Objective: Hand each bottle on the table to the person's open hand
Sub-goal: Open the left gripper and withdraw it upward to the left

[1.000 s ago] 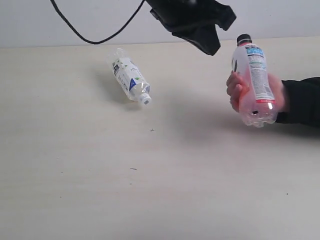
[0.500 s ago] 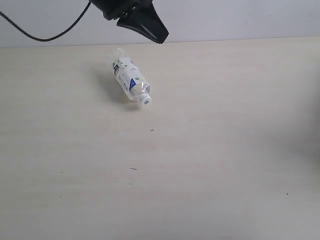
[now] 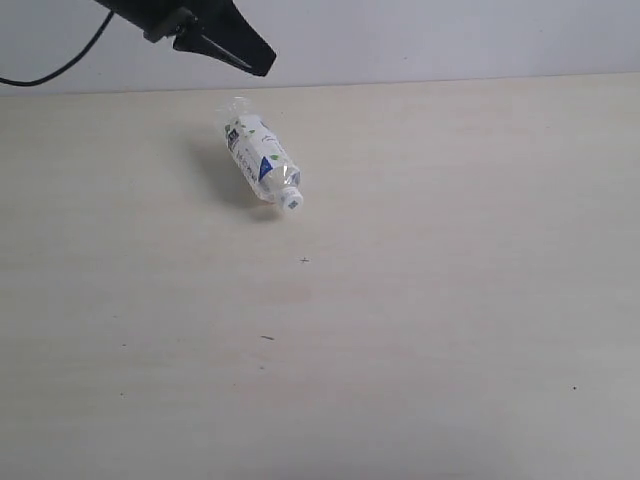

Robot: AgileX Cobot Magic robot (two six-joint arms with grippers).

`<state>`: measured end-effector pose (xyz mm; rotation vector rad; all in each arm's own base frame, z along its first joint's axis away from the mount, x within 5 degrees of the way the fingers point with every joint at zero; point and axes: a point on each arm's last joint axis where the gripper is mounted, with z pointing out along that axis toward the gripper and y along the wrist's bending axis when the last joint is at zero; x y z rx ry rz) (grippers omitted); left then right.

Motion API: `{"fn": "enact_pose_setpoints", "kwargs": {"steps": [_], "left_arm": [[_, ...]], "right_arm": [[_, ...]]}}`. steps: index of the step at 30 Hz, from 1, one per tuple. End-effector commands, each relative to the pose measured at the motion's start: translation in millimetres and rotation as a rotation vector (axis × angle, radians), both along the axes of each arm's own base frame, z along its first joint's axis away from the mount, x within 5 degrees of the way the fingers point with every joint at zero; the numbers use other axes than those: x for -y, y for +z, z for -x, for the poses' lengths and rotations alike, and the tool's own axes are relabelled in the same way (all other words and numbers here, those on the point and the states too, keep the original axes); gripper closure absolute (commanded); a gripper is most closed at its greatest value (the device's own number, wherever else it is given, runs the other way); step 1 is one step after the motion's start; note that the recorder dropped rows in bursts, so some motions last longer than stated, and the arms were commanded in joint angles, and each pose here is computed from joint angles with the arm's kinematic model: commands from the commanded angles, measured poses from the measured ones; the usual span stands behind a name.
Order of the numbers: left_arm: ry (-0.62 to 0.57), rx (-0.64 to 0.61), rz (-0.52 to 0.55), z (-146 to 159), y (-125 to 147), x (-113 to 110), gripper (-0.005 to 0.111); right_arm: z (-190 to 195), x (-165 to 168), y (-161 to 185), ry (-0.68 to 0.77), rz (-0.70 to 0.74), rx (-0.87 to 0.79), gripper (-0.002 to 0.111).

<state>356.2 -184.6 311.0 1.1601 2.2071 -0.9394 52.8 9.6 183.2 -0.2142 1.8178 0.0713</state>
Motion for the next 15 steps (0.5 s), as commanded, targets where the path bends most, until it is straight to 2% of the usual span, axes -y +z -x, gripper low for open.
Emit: {"fn": "enact_pose_setpoints", "kwargs": {"steps": [1,5,15], "left_arm": [[0.039,0.043,-0.036,8.2,13.5,-1.8,0.107],[0.045,0.06,-0.093,9.4,10.7,-2.1,0.107],[0.084,0.077,-0.112,5.6,4.1,-3.3,0.107]], "right_arm": [[0.0,0.3,-0.8,-0.003,0.008,0.007,0.108],[0.0,0.3,-0.8,-0.003,0.008,0.007,0.108],[0.0,0.3,-0.8,-0.003,0.008,0.007,0.108]]}}
